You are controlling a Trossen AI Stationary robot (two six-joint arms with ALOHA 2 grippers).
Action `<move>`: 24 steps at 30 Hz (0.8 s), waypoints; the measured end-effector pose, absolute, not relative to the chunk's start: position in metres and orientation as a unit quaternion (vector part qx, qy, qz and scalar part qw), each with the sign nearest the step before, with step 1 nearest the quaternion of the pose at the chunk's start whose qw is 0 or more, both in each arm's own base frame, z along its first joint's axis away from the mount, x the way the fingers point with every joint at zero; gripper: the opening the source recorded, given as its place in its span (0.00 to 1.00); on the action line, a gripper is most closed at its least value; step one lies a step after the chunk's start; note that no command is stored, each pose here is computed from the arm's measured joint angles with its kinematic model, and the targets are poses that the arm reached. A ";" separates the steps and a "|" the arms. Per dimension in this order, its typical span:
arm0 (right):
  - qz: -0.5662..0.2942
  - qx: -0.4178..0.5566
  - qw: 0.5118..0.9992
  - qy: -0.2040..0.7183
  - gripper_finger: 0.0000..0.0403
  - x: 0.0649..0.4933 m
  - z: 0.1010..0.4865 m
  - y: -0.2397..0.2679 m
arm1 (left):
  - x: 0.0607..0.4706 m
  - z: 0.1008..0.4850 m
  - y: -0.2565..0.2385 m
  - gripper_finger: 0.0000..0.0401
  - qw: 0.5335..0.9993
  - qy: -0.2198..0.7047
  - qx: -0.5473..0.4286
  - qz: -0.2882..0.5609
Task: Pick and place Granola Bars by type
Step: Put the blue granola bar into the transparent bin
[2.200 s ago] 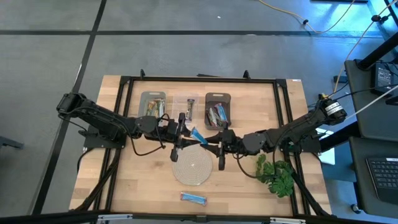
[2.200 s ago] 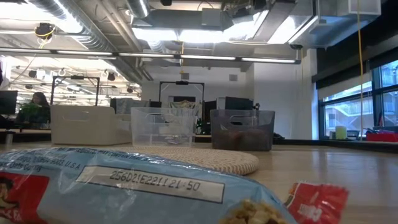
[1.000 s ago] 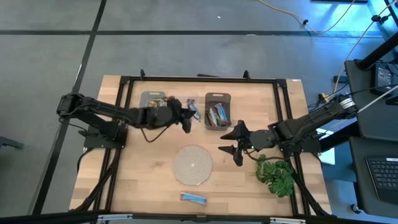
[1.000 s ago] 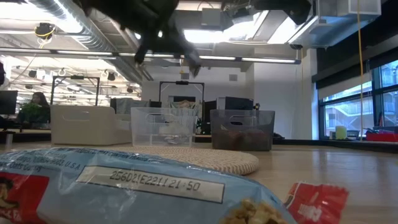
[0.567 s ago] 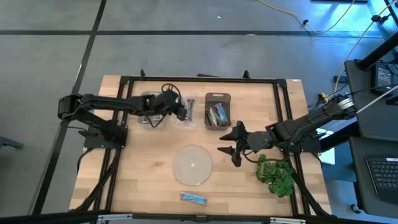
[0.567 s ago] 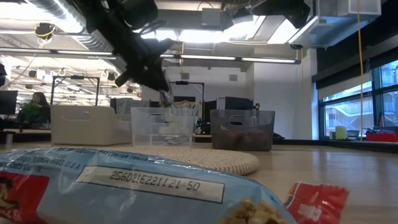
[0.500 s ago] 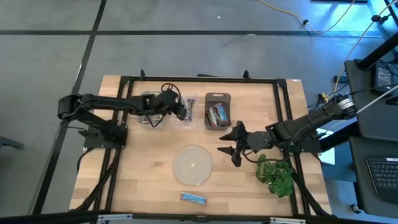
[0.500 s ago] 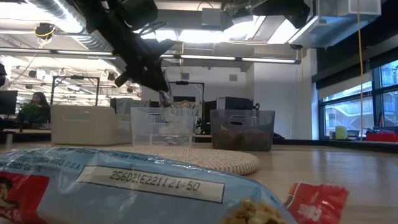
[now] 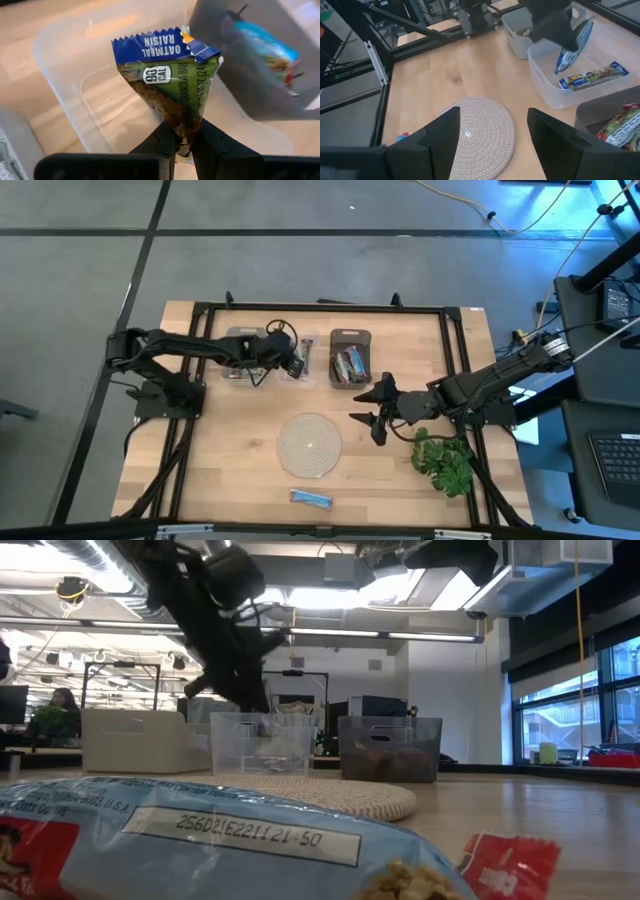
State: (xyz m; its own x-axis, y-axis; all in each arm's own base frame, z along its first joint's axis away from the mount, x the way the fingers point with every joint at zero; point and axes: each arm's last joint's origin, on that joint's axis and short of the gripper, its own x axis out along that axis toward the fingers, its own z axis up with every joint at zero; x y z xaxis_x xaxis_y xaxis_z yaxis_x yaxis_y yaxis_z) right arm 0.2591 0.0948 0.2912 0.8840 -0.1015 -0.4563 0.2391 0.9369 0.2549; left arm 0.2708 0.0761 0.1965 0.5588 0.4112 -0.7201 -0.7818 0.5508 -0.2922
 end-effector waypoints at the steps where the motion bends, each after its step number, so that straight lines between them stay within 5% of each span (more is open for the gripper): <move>1: -0.089 0.154 0.958 0.224 0.58 0.259 0.291 0.095 | 0.272 0.193 0.077 0.09 0.825 0.306 -0.307 0.362; 24: -0.093 0.148 0.956 0.234 0.58 0.258 0.289 0.094 | 0.279 0.180 0.076 0.13 0.824 0.331 -0.318 0.332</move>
State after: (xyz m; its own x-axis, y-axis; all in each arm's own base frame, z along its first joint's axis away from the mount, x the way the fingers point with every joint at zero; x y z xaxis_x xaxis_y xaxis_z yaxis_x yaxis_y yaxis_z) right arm 0.2579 0.0943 0.2890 0.8728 -0.1083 -0.4759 0.2471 0.9389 0.2396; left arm 0.2794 0.0762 0.1797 0.5596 0.3373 -0.7570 -0.7583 0.5769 -0.3035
